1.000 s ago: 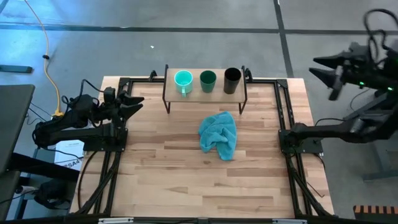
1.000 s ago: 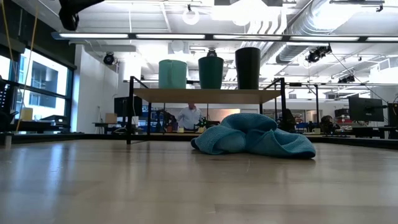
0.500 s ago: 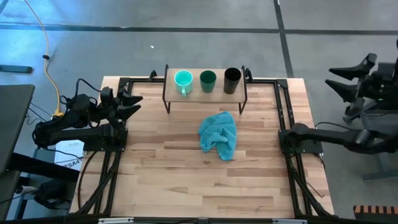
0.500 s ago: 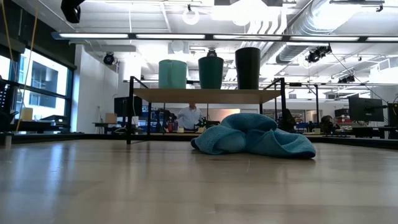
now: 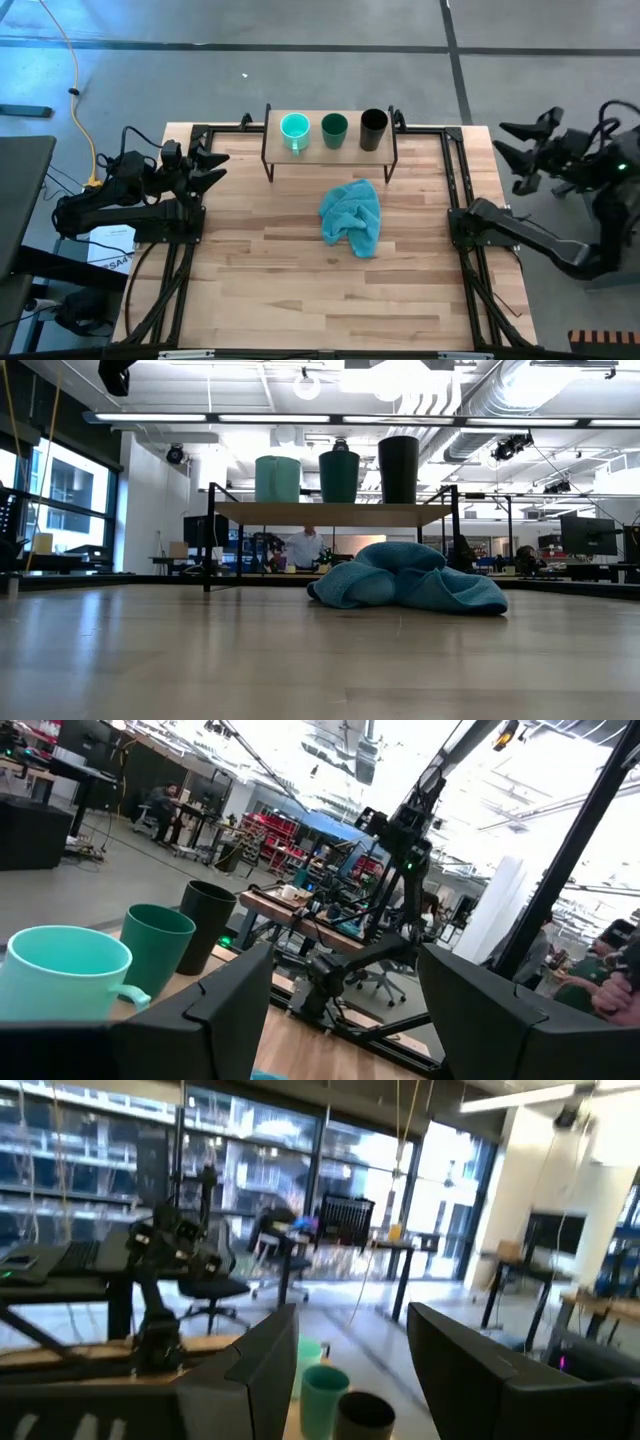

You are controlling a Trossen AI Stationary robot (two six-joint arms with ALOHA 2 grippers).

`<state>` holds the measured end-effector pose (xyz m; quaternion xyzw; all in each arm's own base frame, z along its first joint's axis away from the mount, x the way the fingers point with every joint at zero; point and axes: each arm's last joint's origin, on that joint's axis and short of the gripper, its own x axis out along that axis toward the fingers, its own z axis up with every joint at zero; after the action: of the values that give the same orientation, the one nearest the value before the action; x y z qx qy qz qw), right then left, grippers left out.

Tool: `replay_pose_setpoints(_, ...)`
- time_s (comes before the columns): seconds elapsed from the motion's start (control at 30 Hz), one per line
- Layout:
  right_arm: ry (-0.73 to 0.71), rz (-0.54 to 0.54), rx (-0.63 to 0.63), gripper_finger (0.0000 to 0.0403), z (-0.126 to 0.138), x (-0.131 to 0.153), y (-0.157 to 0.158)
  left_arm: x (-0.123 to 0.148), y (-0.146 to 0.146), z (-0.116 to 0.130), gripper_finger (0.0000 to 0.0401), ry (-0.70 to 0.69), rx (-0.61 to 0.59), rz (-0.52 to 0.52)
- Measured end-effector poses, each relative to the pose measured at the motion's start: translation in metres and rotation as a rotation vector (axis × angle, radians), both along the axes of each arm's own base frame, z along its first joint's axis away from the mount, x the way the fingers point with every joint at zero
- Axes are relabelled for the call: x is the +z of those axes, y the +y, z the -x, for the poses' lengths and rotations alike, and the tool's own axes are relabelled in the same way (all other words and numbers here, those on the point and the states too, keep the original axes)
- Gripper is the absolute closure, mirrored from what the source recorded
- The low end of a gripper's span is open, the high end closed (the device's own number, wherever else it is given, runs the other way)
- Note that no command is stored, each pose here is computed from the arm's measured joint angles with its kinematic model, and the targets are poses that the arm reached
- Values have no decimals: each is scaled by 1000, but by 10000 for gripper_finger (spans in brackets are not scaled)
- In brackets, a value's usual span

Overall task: Stack small to large cups/mugs on shelf
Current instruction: Return to Home Position

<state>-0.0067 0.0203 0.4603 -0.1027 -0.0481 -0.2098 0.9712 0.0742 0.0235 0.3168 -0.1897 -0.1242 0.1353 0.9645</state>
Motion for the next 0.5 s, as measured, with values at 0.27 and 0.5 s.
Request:
replay_pose_setpoints(0.27,-126,-26,-62,221,-17,-53,-19,0,1,1,162,4,53,-6)
replay_pose_setpoints(0.5,-263,-51,-9,221,-38,-94,-39,0,2,1,162,7,78,-14)
